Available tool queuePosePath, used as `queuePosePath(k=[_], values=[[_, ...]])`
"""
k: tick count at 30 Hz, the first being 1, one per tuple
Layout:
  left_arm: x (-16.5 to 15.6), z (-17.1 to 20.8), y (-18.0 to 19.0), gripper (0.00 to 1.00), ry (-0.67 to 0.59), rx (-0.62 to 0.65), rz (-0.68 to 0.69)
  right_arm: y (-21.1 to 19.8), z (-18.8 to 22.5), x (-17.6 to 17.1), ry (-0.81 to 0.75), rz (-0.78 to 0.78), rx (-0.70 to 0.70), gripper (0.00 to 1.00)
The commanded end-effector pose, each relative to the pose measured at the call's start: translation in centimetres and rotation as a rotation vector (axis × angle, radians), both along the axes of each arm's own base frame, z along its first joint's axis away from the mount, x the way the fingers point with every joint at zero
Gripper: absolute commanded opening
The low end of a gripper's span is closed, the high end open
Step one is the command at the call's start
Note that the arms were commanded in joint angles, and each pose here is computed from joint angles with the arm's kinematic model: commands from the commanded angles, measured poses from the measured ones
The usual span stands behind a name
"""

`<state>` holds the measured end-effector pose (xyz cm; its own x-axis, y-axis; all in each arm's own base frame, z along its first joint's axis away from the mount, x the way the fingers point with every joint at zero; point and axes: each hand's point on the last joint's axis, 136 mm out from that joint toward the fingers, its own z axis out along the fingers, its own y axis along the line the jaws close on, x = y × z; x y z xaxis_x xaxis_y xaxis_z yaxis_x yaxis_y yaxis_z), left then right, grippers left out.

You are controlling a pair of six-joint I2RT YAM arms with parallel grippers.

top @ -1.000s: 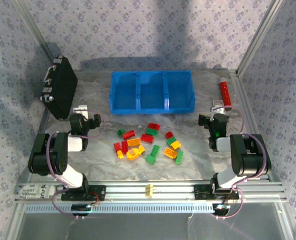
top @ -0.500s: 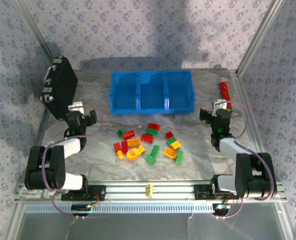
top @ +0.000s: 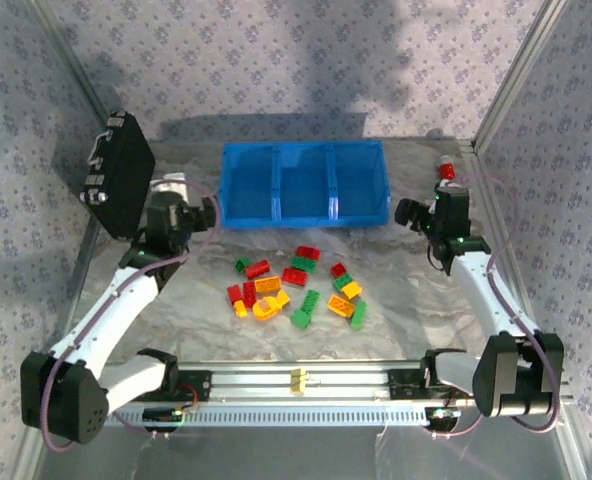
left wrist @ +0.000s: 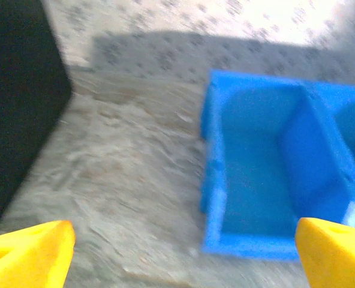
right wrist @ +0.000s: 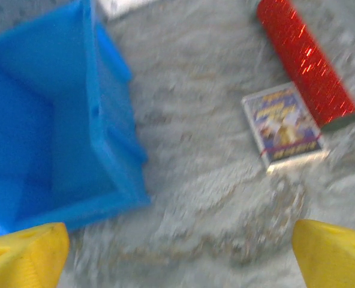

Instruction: Sort the legos into containers by color

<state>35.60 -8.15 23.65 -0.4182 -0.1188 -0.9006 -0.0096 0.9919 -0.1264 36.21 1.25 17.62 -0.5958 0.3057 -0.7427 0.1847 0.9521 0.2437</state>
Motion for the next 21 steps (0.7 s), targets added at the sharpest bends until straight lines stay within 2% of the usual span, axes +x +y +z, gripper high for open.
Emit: queuePosePath(k=[1,4,8,14,21], values=[[-4.1,-4.0,-3.0,0.94,0.223,0.071,-0.104,2.0,-0.5,-2.4,0.111,0.074,-0.011,0.94],[-6.6,-5.9,-5.4,0.93,0.317,0.072,-0.174,3.4,-1.6,-3.6,0.152,0.124,-0.027,0.93],[-9.5,-8.8,-6.8,0.92,0.431,0.056,-0.209,4.7,-2.5,-5.0,0.171,0.164,-0.018,0.92],[-11.7,-12.8,-6.9,0.89,0.557,-0.013,-0.209,6.8,-3.6,-6.0,0.185,0.215,0.025,0.89],[-13.0,-16.2,-7.2,0.84,0.669,-0.019,-0.206,9.0,-5.2,-6.8,0.203,0.267,0.02,0.88]])
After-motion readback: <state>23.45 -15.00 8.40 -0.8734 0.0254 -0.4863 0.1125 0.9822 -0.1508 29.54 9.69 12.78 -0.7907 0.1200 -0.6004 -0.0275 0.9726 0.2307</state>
